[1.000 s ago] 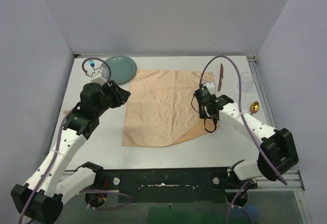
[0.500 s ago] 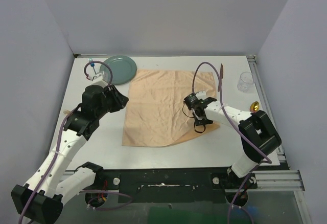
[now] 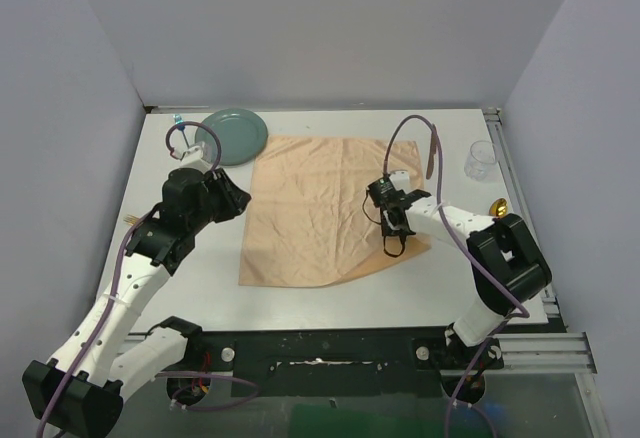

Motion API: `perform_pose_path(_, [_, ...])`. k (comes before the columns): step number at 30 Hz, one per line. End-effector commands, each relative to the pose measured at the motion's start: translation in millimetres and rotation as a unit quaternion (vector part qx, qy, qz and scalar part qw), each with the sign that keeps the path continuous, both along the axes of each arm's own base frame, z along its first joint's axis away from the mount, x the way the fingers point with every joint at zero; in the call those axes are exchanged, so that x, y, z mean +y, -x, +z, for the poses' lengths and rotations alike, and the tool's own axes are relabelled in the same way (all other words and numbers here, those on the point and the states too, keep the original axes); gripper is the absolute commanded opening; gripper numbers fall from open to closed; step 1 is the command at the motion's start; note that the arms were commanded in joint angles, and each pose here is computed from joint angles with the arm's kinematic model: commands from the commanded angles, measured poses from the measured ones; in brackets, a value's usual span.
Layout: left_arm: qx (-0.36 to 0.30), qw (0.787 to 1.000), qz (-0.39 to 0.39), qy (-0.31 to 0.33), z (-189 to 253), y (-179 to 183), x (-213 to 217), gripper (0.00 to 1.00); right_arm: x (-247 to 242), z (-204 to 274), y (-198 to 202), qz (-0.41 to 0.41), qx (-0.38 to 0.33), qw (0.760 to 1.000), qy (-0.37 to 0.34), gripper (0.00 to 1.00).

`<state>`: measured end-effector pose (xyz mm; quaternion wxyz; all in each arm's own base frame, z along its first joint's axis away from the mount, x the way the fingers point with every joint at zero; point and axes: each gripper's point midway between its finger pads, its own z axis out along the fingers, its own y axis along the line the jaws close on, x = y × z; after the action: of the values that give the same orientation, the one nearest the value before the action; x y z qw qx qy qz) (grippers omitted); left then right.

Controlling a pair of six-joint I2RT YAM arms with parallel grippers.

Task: Set the dinner table for one person
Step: Flatten out the napkin at the center of the board.

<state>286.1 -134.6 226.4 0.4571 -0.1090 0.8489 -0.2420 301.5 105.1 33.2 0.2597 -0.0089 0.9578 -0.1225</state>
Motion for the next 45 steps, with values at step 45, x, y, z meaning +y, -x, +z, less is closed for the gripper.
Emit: perform_pose_path(45, [-0.013, 1.000, 0.014, -0.010, 4, -3, 6, 0.24, 8, -27, -16, -0.011, -0.008, 0.994, -0.107, 0.26])
